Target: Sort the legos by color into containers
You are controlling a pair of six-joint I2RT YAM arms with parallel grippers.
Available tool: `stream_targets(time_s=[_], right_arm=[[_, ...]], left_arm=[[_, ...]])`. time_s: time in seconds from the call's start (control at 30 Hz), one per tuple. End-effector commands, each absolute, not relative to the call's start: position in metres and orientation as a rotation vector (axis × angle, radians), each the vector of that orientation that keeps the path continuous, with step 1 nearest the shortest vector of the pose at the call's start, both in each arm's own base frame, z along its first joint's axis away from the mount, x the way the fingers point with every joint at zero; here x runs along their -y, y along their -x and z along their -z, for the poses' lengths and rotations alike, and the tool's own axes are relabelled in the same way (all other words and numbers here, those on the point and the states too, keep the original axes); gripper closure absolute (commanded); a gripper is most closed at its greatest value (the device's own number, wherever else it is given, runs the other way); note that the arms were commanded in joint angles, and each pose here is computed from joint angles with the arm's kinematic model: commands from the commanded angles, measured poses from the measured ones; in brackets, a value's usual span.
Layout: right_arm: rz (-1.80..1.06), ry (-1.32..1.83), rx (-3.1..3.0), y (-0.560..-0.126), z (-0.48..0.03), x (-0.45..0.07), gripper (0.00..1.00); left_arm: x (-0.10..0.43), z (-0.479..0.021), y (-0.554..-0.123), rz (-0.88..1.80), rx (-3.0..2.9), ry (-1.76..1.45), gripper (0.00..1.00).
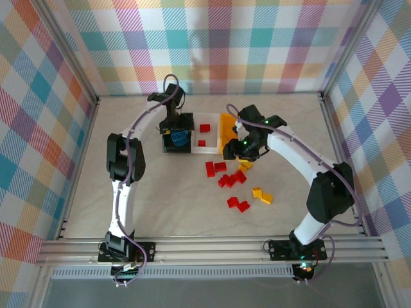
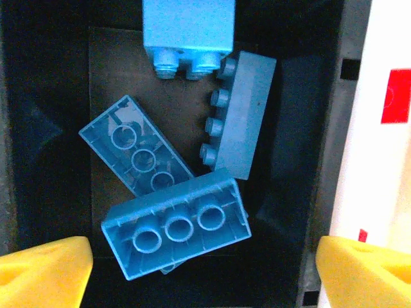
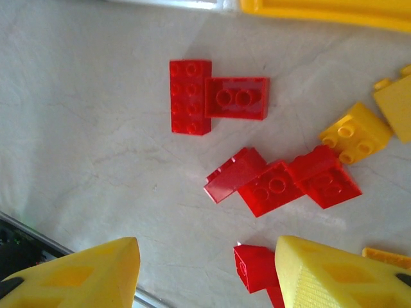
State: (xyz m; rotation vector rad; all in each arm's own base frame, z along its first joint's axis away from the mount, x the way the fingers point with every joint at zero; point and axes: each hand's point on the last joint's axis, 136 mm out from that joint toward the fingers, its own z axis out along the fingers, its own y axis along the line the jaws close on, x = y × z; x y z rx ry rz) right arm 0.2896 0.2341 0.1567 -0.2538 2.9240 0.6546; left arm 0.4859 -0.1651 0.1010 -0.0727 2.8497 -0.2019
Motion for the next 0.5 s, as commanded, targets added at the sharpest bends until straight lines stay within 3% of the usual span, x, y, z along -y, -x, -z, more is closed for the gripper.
stream_targets(time_s=[0.0, 0.2, 0.37, 0.47], right_arm=[[-0.624, 0.315, -2.965, -0.273, -0.149, -0.236, 0.42], [-0.519, 0.308, -3.041, -0.252, -0.123, -0.228, 0.41], [-0.432, 0.222, -3.086, -0.248, -0.097, -0.212, 0.3], [-0.39, 0.216, -3.112, -0.253, -0.083, -0.206, 0.28]], left_arm=[[0.162, -0.126, -0.482, 0.24, -2.822, 0.07, 0.04], [0.164, -0.16, -0.458, 0.317, -2.775, 0.071, 0.04], [0.169, -0.175, -0.415, 0.369, -2.764, 0.05, 0.02], [0.169, -0.176, -0.388, 0.399, -2.767, 0.05, 0.02]])
